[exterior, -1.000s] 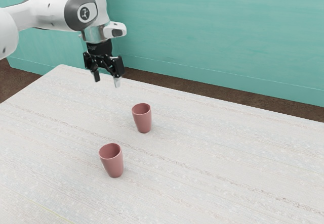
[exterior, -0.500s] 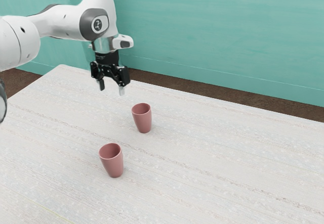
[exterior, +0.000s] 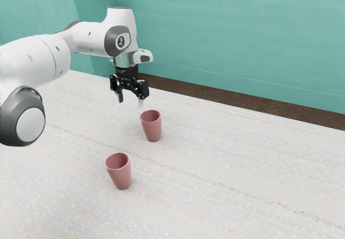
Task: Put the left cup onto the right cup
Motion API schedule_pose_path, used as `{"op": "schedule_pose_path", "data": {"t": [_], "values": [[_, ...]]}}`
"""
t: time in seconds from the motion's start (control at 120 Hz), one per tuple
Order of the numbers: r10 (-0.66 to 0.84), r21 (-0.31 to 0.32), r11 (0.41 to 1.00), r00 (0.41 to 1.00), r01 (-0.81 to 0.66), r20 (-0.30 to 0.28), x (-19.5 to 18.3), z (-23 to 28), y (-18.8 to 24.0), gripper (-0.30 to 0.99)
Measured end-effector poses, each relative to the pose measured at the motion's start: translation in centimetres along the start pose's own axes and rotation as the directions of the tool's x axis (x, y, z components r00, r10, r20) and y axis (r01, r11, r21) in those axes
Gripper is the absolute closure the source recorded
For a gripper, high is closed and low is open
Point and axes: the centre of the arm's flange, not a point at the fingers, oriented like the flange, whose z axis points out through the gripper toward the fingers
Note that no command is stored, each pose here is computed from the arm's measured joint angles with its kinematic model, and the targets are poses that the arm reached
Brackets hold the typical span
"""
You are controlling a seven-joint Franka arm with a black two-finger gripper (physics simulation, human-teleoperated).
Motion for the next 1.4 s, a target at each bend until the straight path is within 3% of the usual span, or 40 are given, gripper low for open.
{"op": "schedule_pose_path", "data": {"t": [0.333,1.4], "values": [[-0.007,0.006,1.000,0.998,0.007,-0.059,1.9,2.7,-0.7,0.00],[-0.017,0.007,1.000,0.996,0.018,-0.089,3.3,7.8,-1.4,0.00]]}}
